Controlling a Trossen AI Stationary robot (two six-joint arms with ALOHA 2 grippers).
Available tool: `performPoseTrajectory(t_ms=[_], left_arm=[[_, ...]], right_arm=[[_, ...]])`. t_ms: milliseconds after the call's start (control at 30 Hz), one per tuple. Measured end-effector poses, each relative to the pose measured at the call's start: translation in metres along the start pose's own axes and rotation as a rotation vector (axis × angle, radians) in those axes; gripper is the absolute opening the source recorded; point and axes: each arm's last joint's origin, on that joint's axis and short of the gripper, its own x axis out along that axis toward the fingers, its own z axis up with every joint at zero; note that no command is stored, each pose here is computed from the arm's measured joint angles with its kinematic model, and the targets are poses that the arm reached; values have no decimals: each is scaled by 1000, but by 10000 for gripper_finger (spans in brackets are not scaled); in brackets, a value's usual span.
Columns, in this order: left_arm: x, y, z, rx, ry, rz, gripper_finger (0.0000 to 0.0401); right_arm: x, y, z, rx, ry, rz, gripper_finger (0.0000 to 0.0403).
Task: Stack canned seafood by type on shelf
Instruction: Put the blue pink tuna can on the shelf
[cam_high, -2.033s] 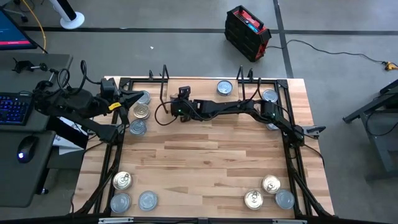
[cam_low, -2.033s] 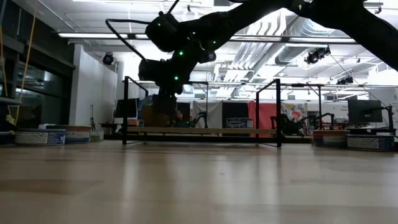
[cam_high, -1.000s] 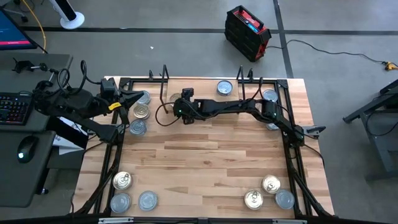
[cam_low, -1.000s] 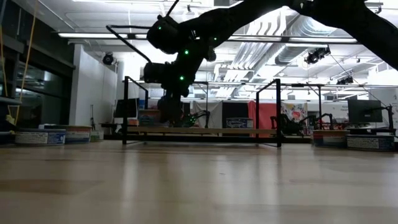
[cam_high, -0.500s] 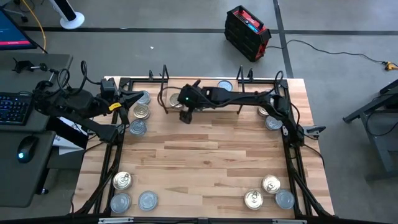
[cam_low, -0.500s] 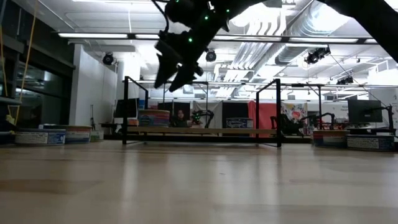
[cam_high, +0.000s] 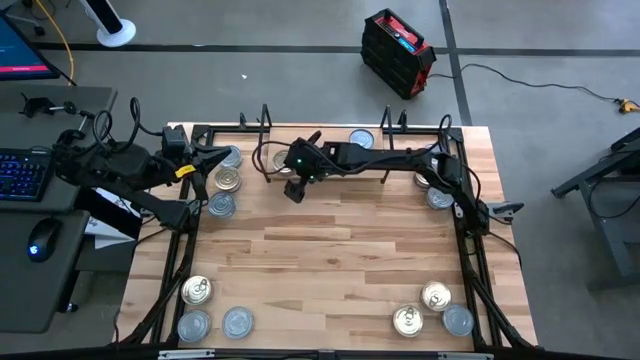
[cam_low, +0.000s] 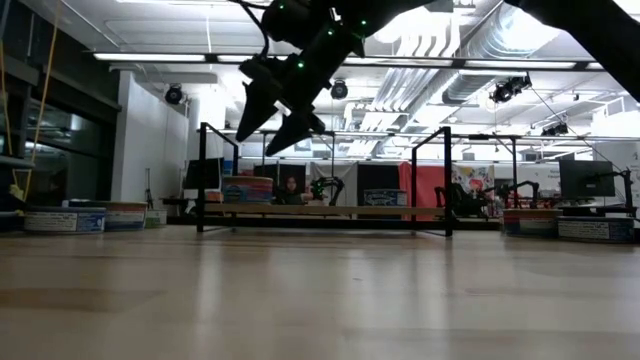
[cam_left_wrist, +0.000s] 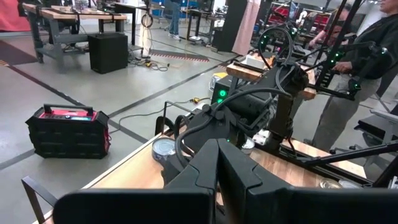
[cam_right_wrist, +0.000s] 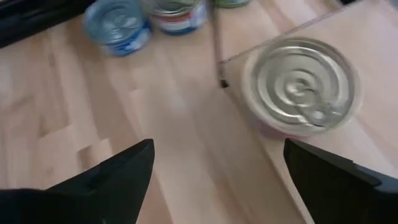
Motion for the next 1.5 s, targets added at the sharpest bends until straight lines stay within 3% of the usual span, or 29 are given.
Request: performPoseTrajectory(t_ms=[67, 133, 200, 300, 367, 500, 800, 1133, 1500], left_arm=[[0, 0, 0, 0, 0, 0, 1], [0, 0, 0, 0, 0, 0, 1], [0, 0, 0, 0, 0, 0, 1], [0, 0, 0, 0, 0, 0, 1], [0, 0, 0, 0, 0, 0, 1], [0, 0, 0, 0, 0, 0, 1], [0, 0, 0, 0, 0, 0, 1], [0, 0, 0, 0, 0, 0, 1], [0, 0, 0, 0, -5, 16, 1]], right_arm=[[0, 3, -1, -5, 1, -11, 332], [0, 5, -2, 1, -10, -83, 291], [3, 7, -2, 34, -45, -155, 221], [16, 8, -4, 147, -76, -169, 74], [27, 8, -8, 193, -74, -155, 22], [47, 9, -19, 335, -42, -153, 8], [60, 6, -16, 473, -127, -121, 1], [72, -21, -16, 553, -105, -122, 0], [71, -39, -3, 635, -229, -138, 0]])
